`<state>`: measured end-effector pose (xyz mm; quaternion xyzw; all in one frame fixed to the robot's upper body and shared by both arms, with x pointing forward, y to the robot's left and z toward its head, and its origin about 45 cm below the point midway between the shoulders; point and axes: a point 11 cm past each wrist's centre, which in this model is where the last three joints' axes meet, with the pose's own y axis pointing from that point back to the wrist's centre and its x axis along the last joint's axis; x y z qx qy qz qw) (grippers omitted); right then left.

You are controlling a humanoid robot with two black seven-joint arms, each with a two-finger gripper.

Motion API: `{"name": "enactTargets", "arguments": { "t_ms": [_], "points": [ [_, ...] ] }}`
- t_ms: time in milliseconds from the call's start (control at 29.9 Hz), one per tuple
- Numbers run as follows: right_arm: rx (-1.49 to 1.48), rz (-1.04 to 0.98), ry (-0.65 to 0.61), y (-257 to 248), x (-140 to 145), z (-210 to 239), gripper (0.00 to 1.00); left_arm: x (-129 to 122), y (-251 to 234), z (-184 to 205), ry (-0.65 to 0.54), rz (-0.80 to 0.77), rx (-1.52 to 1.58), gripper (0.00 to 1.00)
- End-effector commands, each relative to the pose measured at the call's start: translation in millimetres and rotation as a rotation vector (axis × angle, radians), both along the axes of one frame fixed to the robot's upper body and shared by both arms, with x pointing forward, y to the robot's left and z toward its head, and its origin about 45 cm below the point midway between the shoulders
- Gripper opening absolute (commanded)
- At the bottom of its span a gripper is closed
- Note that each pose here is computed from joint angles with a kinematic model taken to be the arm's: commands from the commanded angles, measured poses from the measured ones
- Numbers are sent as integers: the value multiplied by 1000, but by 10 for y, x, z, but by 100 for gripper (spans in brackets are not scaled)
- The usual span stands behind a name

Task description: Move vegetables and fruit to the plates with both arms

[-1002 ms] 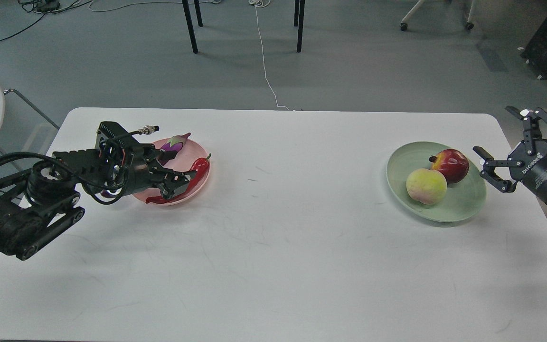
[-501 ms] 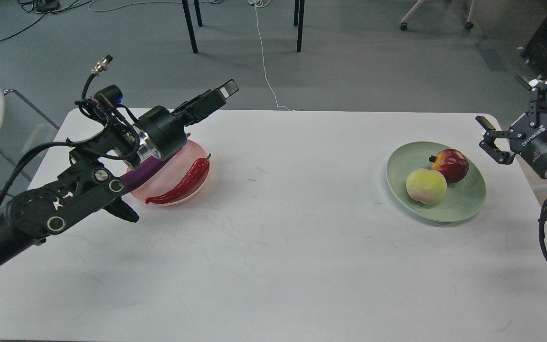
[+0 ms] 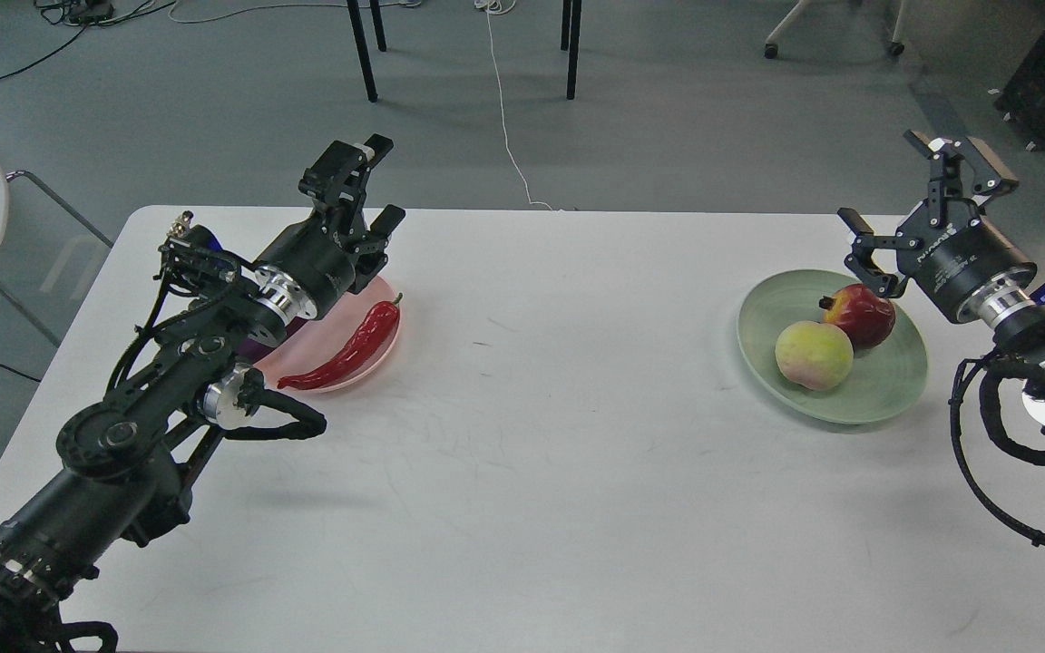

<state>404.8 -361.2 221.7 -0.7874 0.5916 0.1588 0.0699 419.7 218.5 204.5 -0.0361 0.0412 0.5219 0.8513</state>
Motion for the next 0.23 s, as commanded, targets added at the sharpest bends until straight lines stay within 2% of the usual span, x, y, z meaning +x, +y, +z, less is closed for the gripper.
{"name": "enactTargets", "arguments": {
  "t_ms": [0, 200],
  "points": [
    [-73, 23, 5, 124, -13, -110, 98, -31, -39, -71, 33, 4, -78, 98],
    [-53, 11, -13, 120, 11, -51, 98, -53, -73, -105, 56, 24, -158, 99]
  ]
}}
